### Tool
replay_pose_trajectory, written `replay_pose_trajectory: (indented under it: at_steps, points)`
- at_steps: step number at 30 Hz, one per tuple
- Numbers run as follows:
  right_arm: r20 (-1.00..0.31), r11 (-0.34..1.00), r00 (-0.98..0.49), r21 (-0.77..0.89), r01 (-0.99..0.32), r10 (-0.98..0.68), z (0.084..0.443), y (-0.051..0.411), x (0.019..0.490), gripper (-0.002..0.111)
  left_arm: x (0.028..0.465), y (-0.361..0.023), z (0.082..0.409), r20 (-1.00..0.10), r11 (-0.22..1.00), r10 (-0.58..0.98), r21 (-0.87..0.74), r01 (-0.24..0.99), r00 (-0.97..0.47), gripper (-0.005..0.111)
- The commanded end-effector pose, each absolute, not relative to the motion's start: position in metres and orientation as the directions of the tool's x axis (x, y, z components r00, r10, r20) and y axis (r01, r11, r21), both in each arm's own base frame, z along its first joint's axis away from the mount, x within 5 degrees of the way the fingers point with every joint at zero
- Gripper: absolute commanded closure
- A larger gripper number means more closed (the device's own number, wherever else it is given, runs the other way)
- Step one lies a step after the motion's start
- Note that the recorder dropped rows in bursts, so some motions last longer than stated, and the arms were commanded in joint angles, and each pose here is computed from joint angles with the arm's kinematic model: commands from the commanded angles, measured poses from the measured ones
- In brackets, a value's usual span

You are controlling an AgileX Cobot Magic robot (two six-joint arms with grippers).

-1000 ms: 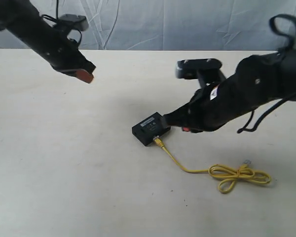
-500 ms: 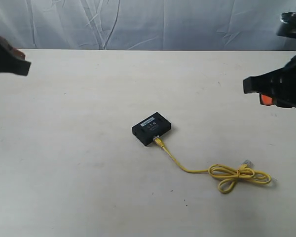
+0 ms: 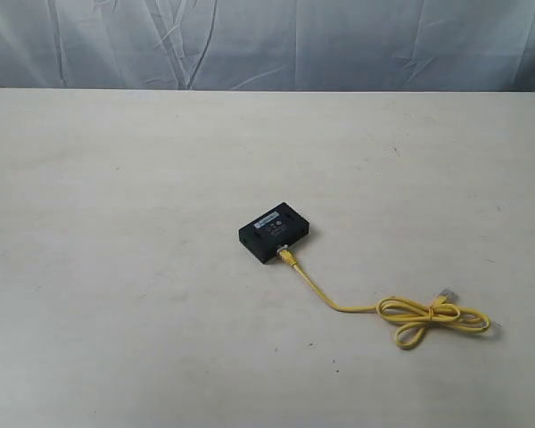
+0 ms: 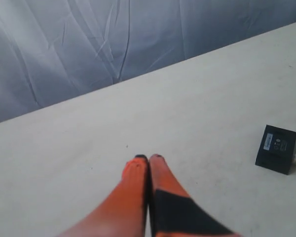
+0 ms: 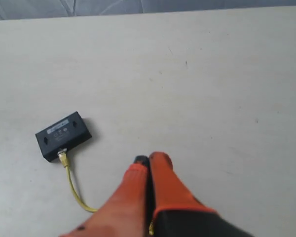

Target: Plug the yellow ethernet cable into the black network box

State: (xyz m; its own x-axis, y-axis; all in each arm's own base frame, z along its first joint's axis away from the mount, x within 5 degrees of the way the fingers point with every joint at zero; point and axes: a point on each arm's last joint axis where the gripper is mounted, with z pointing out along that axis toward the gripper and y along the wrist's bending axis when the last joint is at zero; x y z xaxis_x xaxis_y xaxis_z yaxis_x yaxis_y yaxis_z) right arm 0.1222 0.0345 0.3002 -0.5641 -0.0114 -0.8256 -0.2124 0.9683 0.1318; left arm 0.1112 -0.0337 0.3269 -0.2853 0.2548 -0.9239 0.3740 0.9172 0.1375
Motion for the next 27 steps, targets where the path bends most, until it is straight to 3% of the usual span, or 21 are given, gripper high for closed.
replay_pose_trajectory:
  at_steps: [1, 9, 18, 23, 27]
  points:
    - [-0.86, 0.968, -0.511, 0.129, -0.216, 0.001, 0.306, 0.031, 0.111, 0.108, 0.102, -0.031, 0.33, -0.939, 0.922, 0.24, 0.142, 0.36, -0.245, 0.107]
    - [-0.885, 0.966, -0.465, 0.132, -0.223, 0.013, 0.312, 0.029, 0.101, 0.108, 0.1, -0.031, 0.331, -0.94, 0.922, 0.24, 0.143, 0.36, -0.241, 0.107]
    - [-0.97, 0.958, -0.234, 0.131, -0.256, 0.07, 0.322, 0.017, 0.048, 0.108, 0.1, -0.031, 0.331, -0.94, 0.922, 0.24, 0.143, 0.36, -0.241, 0.107]
    - [-0.992, 0.974, -0.119, 0.06, -0.217, 0.034, 0.295, 0.006, 0.023, 0.108, 0.1, -0.031, 0.331, -0.94, 0.922, 0.24, 0.143, 0.36, -0.241, 0.107]
    - [-0.989, 0.986, -0.143, 0.043, -0.158, 0.02, 0.267, 0.005, 0.029, 0.108, 0.1, -0.031, 0.331, -0.94, 0.922, 0.24, 0.142, 0.361, -0.243, 0.107]
